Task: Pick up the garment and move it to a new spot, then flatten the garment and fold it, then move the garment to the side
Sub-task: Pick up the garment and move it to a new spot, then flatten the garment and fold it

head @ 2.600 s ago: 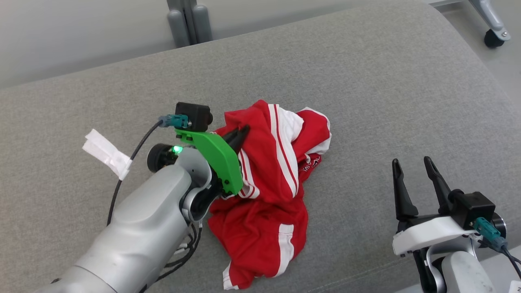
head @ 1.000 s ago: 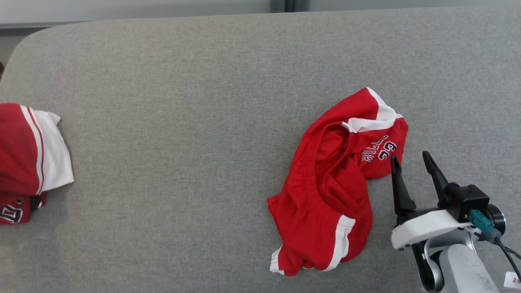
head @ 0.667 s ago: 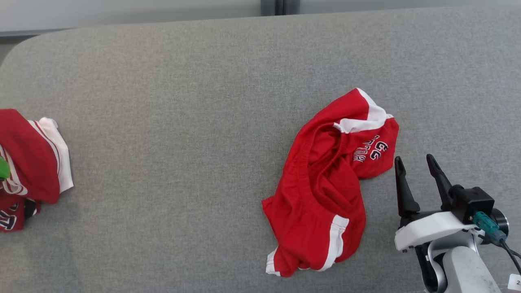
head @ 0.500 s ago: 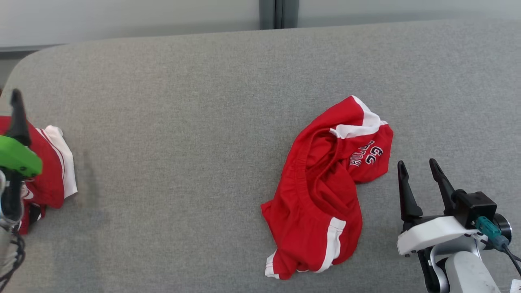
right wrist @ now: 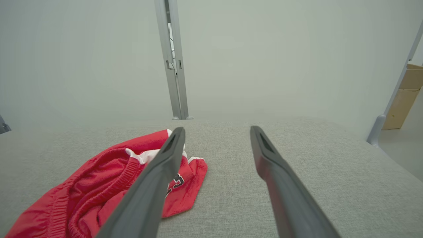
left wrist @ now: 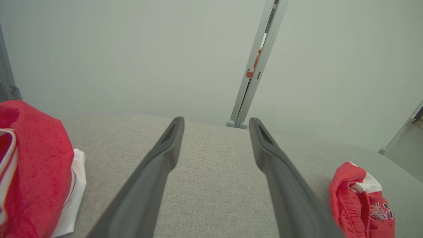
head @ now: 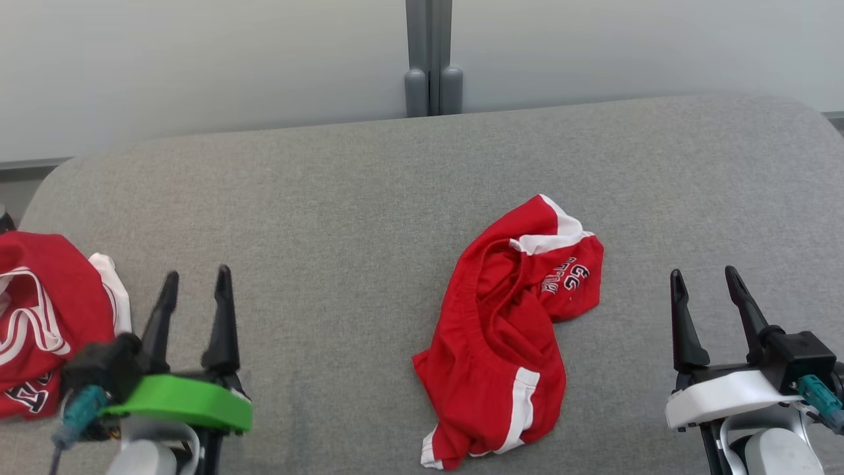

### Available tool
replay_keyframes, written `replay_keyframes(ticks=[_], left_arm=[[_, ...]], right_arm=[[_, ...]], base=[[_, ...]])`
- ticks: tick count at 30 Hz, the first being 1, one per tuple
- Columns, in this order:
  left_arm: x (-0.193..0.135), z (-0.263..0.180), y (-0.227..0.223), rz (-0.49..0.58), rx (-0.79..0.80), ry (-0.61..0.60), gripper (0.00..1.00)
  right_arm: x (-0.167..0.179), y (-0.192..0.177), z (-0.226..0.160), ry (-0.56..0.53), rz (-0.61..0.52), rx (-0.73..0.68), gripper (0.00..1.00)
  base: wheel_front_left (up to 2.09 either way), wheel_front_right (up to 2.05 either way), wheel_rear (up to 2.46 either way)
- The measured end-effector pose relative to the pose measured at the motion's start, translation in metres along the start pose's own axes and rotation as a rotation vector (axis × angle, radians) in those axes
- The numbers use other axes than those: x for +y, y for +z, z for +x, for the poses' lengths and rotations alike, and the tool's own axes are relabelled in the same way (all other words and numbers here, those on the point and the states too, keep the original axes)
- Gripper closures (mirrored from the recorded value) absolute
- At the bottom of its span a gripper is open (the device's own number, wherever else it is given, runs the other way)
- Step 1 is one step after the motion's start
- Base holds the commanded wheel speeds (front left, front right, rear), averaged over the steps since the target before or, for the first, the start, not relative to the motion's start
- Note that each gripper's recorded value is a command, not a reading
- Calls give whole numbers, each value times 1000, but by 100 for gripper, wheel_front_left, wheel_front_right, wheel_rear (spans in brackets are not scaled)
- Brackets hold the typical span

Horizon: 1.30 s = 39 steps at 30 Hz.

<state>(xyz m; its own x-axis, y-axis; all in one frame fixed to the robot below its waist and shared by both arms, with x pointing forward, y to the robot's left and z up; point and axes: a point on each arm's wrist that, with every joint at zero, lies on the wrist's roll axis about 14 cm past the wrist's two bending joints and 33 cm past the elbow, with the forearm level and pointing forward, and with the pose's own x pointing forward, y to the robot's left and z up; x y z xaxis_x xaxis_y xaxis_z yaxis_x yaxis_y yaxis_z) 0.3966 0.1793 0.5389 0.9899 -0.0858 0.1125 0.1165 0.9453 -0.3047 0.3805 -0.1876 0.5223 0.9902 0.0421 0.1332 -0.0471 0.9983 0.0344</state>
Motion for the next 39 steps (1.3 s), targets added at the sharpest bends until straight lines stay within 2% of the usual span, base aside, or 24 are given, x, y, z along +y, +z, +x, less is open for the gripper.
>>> replay_keyframes(ticks=[3, 8, 17, 39], left_arm=[[-12, -24, -21, -18, 31, -1, 0], [-11, -50, -36, 6, 49, 30, 0], [16, -82, -38, 122, 53, 111, 0], [13, -98, -49, 139, 87, 88, 0]], right_arm=[[-4, 8, -7, -10, -9, -21, 0], [0, 0, -21, 0, -27, 11, 0], [0, -21, -34, -3, -8, 77, 0], [19, -32, -36, 52, 16, 112, 0]], base=[[0, 0, 0], [0, 0, 0], [0, 0, 0], [0, 0, 0]])
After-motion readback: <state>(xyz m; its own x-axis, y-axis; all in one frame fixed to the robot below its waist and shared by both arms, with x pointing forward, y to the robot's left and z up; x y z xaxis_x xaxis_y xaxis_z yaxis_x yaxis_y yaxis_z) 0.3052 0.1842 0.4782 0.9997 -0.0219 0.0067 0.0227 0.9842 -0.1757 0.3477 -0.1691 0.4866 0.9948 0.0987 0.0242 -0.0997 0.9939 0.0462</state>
